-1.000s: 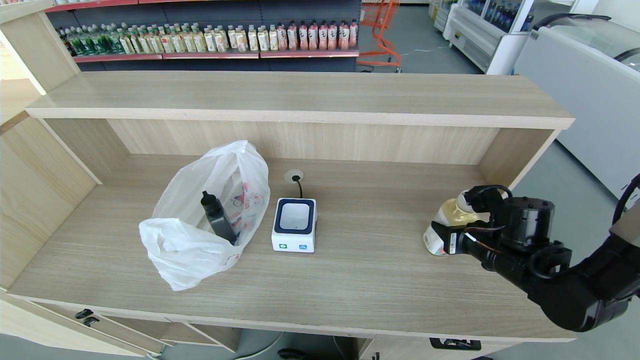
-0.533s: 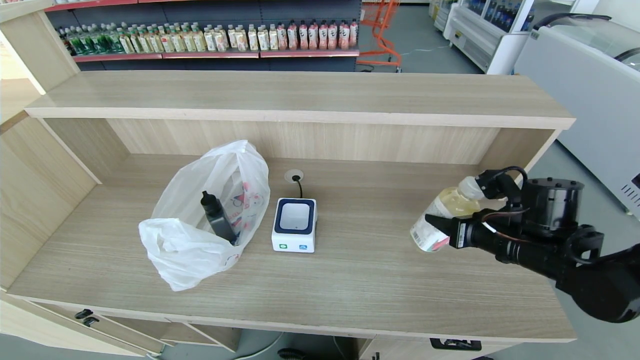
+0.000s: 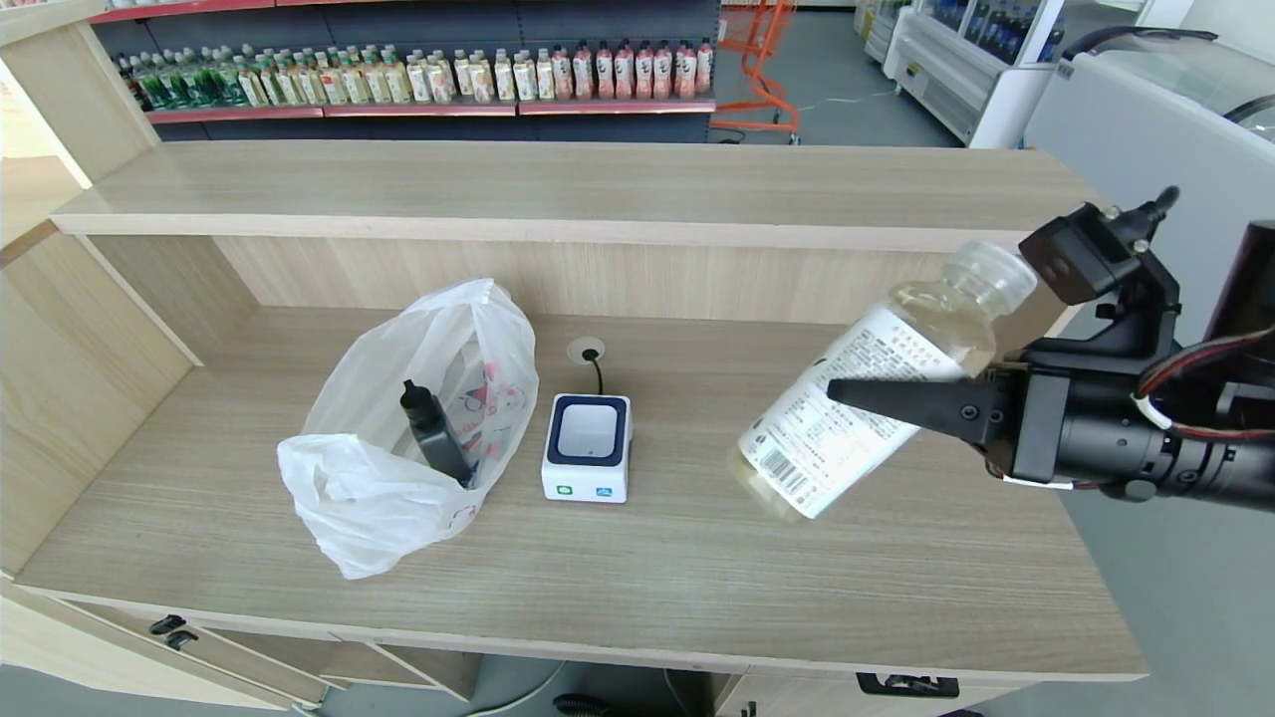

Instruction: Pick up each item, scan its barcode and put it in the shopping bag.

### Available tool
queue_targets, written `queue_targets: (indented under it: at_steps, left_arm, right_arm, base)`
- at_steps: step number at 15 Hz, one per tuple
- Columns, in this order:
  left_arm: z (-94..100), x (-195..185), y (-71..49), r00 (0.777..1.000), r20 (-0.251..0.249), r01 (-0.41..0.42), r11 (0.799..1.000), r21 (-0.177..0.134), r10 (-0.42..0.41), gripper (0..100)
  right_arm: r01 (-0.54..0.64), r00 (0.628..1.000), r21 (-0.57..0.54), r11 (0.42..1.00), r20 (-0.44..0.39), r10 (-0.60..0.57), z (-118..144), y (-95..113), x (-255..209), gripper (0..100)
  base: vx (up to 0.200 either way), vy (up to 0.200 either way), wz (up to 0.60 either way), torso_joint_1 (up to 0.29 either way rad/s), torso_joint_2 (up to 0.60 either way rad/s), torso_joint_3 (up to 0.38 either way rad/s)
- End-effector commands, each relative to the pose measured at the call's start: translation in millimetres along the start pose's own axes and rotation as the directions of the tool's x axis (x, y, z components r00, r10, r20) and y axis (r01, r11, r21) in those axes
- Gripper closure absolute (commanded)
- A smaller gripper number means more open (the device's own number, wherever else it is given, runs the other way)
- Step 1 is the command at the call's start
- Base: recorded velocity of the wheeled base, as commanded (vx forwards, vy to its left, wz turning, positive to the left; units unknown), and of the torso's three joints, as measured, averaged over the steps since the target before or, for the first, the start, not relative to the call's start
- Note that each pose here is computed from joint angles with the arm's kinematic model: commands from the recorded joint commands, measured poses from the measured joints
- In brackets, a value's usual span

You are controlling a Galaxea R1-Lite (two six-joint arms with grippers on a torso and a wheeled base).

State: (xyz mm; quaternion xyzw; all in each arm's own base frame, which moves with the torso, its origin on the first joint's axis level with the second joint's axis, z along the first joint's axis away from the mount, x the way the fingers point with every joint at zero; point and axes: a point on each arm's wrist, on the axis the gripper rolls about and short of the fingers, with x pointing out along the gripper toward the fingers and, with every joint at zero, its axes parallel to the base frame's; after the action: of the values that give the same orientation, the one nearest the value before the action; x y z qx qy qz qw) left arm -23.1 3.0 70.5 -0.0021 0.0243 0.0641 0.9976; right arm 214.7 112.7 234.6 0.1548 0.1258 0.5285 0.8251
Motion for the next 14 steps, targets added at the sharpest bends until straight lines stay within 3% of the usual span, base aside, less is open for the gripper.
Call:
queue_targets:
  at_steps: [1, 4, 9, 14]
  left_arm:
    - [0.0, 0.0, 0.0, 1.000, 0.000, -0.001, 1.000, 0.000, 0.001, 0]
    - [0.0, 0.0, 0.0, 1.000, 0.000, -0.001, 1.000, 0.000, 0.001, 0]
    - [0.0, 0.0, 0.0, 1.000, 0.000, -0.001, 1.000, 0.000, 0.001, 0]
    - [0.0, 0.0, 0.0, 1.000, 0.000, -0.001, 1.000, 0.000, 0.001, 0]
  right_arm:
    - [-0.084, 0.996, 0.009, 0.996, 0.007, 0.084, 6.2, 21.6, 5.9, 100]
    - [-0.178, 0.983, 0.054, 0.982, -0.023, 0.180, 3.7, 37.1, 12.1, 100]
    - [-0.240, 0.969, 0.057, 0.969, -0.050, 0.243, 0.4, 45.2, 12.8, 100]
    - [-0.240, 0.967, 0.075, 0.968, -0.072, 0.245, -2.2, 46.3, 13.1, 100]
  base:
    - [0.000, 0.000, 0.00, 0.000, 0.00, 0.000]
    - [0.000, 0.000, 0.00, 0.000, 0.00, 0.000]
    - [0.000, 0.000, 0.00, 0.000, 0.00, 0.000]
    - [0.000, 0.000, 0.00, 0.000, 0.00, 0.000]
